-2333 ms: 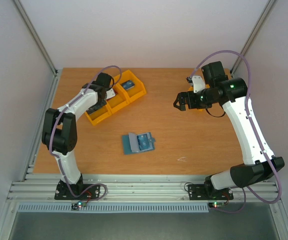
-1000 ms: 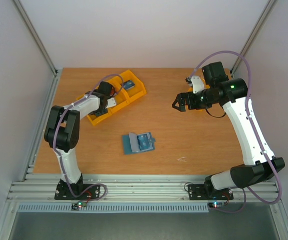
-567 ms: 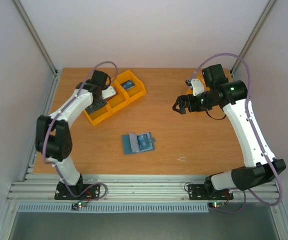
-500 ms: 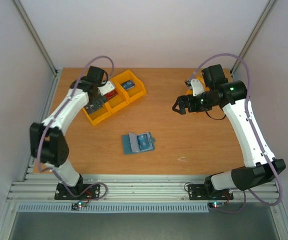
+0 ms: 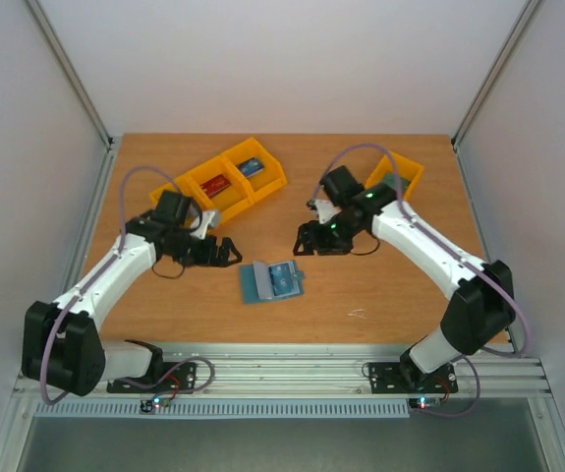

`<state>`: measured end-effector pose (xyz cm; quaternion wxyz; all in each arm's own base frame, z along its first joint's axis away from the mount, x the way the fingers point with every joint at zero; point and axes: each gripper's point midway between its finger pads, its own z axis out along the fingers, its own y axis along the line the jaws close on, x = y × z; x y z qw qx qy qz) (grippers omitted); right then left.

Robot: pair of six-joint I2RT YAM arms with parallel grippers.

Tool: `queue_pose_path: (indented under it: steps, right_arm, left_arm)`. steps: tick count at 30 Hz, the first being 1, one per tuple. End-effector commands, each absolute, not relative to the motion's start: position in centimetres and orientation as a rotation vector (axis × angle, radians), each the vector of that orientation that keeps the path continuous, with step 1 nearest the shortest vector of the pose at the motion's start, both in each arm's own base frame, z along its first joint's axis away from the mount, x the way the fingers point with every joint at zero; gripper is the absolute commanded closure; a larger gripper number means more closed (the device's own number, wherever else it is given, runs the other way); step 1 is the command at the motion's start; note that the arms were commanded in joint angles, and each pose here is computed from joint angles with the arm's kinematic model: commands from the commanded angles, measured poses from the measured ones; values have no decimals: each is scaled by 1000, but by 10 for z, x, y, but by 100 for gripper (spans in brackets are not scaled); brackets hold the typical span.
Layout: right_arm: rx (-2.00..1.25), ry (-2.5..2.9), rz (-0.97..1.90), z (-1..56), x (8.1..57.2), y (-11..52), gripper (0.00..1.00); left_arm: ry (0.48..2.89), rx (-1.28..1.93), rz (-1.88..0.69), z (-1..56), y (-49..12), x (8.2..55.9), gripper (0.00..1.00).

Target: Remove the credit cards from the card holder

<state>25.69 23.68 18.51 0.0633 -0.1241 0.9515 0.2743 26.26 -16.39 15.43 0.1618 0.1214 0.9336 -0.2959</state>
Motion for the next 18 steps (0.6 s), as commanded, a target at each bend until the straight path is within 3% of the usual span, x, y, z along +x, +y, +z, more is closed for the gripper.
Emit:
queue_pose_path:
  steps: [1,7,11,18]
  right_arm:
    - [-195,2903,782,152,268,261,30]
    - [-173,3008,723,98,272,274,34]
    - [-113,3075,850,62,269,290,37]
    - [-101,3116,792,40,267,284,44]
  left_arm:
    - [2653,-50,-1142,146,-184,261,1]
    - [2672,-20,-1124,114,-203,269,1]
    - [2792,-27,-1054,83,-211,261,1]
    - [2876,50,-1038,56,-226,246,1]
